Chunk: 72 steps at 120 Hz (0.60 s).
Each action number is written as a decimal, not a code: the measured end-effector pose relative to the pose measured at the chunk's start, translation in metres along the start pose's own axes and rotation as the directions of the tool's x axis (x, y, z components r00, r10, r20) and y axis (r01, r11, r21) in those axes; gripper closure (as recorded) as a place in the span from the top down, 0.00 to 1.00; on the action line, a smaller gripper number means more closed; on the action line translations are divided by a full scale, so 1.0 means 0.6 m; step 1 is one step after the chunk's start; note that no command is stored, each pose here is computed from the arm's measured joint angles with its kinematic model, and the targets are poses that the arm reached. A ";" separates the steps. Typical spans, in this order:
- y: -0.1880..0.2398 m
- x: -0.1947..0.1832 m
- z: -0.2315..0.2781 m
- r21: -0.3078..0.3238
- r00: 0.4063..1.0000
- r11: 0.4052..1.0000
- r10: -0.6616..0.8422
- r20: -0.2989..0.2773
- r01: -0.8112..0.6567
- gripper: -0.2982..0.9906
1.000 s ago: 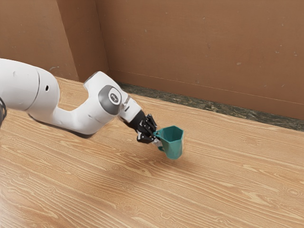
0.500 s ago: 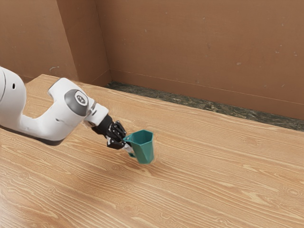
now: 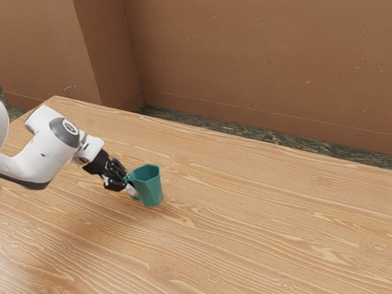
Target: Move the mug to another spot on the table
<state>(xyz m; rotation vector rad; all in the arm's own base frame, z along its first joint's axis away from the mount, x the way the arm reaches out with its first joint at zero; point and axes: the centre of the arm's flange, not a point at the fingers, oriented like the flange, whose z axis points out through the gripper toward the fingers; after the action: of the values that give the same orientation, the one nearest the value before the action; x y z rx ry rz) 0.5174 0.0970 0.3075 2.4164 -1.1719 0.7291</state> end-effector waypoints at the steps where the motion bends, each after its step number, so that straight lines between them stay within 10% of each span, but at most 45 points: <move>1: 0.000 0.000 0.000 -0.001 1.000 1.000 0.000 0.000 0.000 0.23; 72: 0.005 -0.070 0.001 -0.015 0.999 0.999 -0.038 0.019 0.038 0.24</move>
<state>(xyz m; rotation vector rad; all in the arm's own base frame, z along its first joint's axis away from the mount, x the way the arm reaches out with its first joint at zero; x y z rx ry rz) 0.4931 0.1207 0.2827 2.4303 -1.1316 0.6851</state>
